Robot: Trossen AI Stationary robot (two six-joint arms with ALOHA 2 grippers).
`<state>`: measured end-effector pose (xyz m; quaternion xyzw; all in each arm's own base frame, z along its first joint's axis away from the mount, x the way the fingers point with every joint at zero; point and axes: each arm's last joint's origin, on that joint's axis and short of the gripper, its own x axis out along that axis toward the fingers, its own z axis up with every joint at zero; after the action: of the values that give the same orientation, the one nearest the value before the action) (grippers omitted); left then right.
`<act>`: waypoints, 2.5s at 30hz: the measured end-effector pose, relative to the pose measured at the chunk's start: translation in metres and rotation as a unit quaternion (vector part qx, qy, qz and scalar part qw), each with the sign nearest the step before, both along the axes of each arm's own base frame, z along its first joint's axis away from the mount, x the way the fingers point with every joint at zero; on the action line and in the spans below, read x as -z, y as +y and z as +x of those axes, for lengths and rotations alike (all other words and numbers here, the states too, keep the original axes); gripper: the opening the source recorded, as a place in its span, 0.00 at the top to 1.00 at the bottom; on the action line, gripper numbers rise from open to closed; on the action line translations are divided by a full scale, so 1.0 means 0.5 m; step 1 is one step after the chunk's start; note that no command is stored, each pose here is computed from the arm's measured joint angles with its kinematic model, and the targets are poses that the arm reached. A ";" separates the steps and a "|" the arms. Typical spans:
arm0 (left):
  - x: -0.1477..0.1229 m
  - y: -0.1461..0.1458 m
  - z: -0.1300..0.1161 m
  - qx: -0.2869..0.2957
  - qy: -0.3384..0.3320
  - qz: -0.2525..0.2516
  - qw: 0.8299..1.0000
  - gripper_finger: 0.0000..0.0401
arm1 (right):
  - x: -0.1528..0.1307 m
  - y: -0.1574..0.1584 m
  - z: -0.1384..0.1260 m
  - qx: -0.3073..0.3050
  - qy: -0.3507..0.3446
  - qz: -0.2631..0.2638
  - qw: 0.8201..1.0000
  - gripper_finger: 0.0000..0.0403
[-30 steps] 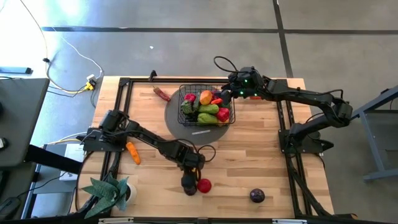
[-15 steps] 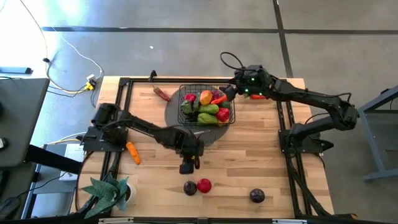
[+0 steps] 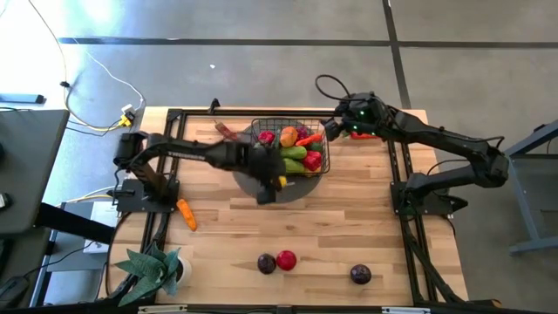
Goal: Build produce basket
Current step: Put the yellow lemon into the black mesh basket, then put the orange carrot into the black mesh basket
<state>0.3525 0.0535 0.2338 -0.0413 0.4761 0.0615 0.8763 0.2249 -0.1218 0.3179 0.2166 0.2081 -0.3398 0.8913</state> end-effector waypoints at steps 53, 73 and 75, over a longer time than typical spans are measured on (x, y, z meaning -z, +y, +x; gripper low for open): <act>-0.095 0.176 -0.092 -0.151 -0.080 0.031 0.985 0.31 | 0.111 -0.123 -0.098 -0.118 0.354 -0.020 0.927 0.25; -0.217 0.150 -0.175 -0.212 -0.159 0.116 0.957 0.31 | 0.242 -0.175 -0.079 -0.140 0.479 0.083 0.863 0.25; -0.216 0.150 -0.175 -0.212 -0.159 0.117 0.957 0.31 | 0.257 -0.182 -0.077 -0.141 0.485 0.092 0.858 0.25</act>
<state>0.2650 0.1286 0.3421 -0.0482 0.3007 0.2940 0.9060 0.1864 -0.2125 0.1895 0.0736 0.6723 -0.2520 0.6921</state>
